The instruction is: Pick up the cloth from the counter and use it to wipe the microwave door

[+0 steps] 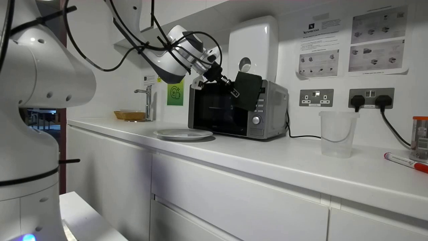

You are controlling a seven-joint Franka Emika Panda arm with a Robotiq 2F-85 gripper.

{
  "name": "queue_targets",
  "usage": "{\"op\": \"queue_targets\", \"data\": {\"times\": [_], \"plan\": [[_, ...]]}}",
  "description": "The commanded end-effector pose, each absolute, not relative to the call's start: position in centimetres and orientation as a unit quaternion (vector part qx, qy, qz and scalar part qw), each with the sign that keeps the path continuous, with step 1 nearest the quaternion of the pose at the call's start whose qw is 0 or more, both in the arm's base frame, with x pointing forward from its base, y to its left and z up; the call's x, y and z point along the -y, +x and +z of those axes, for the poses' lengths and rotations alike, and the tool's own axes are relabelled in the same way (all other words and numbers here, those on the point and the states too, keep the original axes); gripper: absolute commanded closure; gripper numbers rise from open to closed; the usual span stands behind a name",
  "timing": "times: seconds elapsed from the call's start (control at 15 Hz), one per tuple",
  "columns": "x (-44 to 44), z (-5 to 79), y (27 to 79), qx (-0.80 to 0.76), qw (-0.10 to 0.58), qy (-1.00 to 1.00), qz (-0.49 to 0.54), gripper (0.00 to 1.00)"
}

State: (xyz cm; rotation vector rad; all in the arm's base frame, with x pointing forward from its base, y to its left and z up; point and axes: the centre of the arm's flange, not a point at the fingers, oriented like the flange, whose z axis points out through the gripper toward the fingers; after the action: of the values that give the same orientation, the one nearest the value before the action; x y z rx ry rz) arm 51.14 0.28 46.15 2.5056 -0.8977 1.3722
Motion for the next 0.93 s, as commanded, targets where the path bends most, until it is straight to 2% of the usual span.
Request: {"op": "queue_targets", "data": {"times": [0.0, 0.87], "plan": [[-4.1, 48.9, 52.6, 0.285, 0.036, 0.831, 0.476, 0.99], [-17.1, 52.4, 49.9, 0.215, -0.073, 0.848, 0.479, 0.99]]}}
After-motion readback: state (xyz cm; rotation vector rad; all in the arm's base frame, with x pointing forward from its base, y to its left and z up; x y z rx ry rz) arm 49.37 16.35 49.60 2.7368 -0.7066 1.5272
